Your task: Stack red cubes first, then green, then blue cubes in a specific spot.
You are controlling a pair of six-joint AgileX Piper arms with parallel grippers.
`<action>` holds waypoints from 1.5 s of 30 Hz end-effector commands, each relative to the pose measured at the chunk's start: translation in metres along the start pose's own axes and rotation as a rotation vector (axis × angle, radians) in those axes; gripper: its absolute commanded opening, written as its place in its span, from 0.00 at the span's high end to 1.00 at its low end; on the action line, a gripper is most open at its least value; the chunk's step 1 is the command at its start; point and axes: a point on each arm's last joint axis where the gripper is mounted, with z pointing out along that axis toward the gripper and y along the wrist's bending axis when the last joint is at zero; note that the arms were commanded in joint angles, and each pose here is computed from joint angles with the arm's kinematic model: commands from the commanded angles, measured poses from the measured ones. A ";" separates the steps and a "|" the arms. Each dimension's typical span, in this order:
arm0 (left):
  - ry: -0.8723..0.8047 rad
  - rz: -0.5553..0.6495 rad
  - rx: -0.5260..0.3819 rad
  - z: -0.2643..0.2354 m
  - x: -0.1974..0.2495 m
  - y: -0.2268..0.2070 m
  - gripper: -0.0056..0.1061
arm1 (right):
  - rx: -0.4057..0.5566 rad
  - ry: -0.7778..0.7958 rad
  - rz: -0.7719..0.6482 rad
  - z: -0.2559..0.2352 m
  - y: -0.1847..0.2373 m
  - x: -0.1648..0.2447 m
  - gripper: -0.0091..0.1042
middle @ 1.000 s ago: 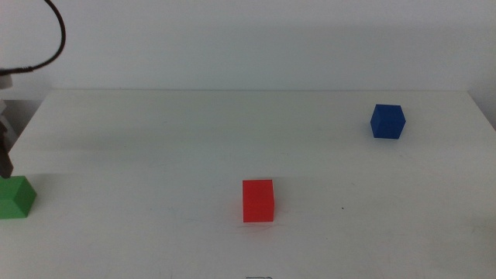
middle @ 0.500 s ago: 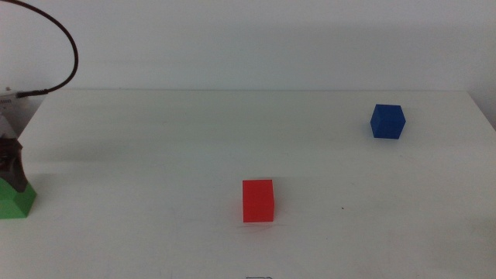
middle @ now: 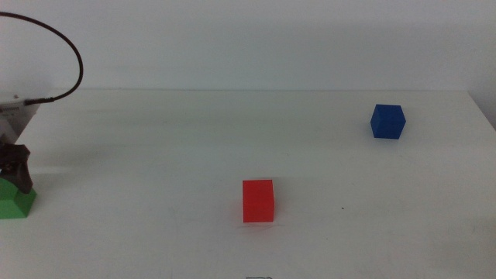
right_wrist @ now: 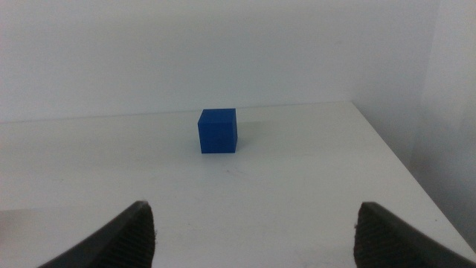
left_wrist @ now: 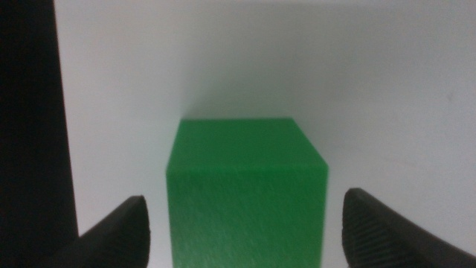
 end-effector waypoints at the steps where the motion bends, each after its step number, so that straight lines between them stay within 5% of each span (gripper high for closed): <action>1: -0.087 0.003 -0.017 -0.021 -0.005 -0.002 0.21 | 0.000 -0.119 -0.015 -0.003 0.000 -0.016 0.09; 17: -0.068 -0.004 0.002 -0.002 -0.010 0.000 0.37 | 0.000 -0.119 -0.015 -0.003 0.000 -0.016 0.09; 27: -0.021 -0.041 0.108 -0.018 -0.005 -0.017 0.69 | 0.000 -0.119 -0.015 -0.003 0.000 -0.016 0.09; 34: -0.039 -0.040 0.042 -0.056 -0.004 -0.102 0.71 | 0.000 -0.119 -0.015 -0.003 0.000 -0.016 0.09; 45: -0.033 -0.112 0.124 -0.070 0.039 -0.282 0.71 | 0.000 -0.119 -0.015 -0.003 0.000 -0.016 0.09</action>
